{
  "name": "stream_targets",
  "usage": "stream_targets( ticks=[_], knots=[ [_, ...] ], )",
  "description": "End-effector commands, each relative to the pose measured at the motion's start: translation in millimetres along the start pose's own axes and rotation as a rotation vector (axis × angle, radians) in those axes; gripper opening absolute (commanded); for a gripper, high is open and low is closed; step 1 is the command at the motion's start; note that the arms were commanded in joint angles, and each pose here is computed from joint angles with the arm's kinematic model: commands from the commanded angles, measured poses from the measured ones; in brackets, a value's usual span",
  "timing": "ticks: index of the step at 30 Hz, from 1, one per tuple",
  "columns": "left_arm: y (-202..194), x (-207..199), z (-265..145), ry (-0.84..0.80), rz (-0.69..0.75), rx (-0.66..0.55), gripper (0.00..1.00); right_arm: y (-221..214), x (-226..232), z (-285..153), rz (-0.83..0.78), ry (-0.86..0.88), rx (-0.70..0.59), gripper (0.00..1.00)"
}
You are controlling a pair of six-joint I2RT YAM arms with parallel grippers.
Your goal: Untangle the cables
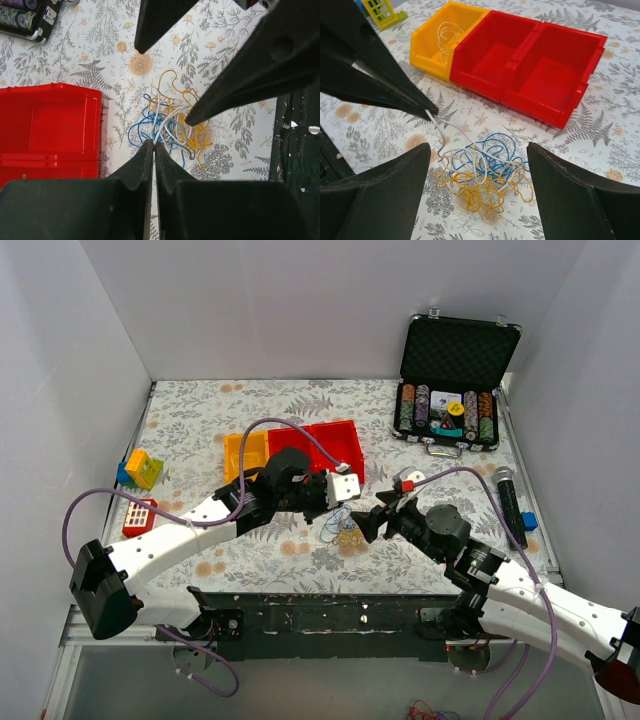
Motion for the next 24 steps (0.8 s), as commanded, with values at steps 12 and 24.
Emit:
stream_targets(
  ticks=[12,24],
  knots=[
    [39.3,8.1,-14.5,0.083,-0.014,-0.093,0.00,24.3,26.6,16.3,0.000,0.210,-0.111,0.66],
    [62.2,4.2,-19.1,0.047,-0.017,-0.135,0.00,21.8,38.1,34.2,0.021,0.270,-0.099,0.58]
  ],
)
Point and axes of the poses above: each gripper's point midway between its finger pads, its own z axis out along the fingers, its own x axis along the line the jaws close on, y = z × x, the point moved 6 cm from there along -z, back along the fingers, and after that the axes turned 14 degrees about -z, right-handed, at the moved point
